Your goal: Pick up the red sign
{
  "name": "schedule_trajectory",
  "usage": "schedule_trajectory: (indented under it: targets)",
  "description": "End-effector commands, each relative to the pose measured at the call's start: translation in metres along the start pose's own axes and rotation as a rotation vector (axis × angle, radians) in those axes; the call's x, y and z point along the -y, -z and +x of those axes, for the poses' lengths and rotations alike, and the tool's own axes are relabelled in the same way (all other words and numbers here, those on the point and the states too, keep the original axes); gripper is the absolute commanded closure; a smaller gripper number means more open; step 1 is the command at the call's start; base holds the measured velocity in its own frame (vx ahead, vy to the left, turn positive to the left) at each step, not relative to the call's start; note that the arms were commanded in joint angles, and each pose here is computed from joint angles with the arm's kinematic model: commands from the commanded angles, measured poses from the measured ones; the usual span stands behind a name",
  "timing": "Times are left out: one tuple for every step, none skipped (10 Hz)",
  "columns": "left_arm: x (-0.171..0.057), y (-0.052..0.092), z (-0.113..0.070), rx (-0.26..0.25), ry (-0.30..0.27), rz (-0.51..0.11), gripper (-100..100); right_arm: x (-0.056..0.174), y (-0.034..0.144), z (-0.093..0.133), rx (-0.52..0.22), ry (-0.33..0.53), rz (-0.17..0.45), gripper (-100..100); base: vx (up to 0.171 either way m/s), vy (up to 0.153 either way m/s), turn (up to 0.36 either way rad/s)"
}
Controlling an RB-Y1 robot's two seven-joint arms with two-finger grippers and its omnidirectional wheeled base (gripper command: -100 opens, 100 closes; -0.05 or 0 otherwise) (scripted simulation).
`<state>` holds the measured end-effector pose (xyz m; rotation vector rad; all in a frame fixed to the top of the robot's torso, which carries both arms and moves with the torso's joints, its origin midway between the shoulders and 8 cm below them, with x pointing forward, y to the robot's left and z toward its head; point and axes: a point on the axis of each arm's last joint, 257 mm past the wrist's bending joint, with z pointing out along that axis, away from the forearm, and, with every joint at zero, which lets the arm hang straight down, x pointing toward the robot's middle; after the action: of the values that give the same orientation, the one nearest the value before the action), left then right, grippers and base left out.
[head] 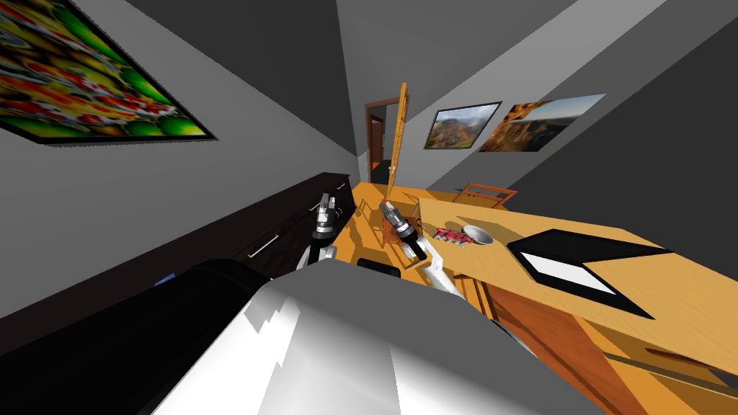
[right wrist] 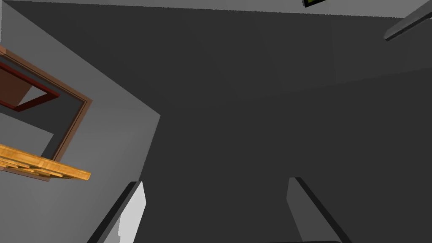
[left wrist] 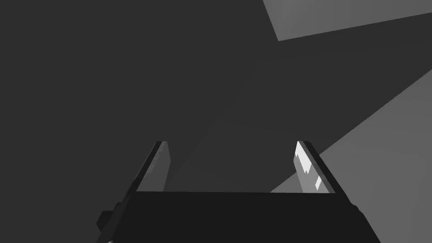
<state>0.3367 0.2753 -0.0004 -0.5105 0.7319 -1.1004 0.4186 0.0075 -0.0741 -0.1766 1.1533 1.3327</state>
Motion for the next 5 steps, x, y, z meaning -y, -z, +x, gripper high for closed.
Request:
schedule_trajectory:
  targets:
    - [0.0,0.0,0.0,0.0,0.0,0.0,0,-0.006,-0.003,0.027,-0.088,0.063,-0.054,-100,0.035,0.074,0.138]
    - [0.0,0.0,0.0,0.0,0.0,0.0,0,0.008,0.002,0.035,-0.106,0.06,-0.027,-100,0.043,0.063,0.06]
    - [0.0,0.0,0.0,0.0,0.0,0.0,0,0.008,0.002,0.035,-0.106,0.06,-0.027,-100,0.022,0.024,-0.022]
    - [0.0,0.0,0.0,0.0,0.0,0.0,0,0.006,0.002,0.059,-0.191,0.119,-0.072,-100,0.036,0.043,0.135]
    - [0.0,0.0,0.0,0.0,0.0,0.0,0,0.011,0.007,0.075,-0.256,0.165,-0.097,-100,0.064,0.067,0.182]
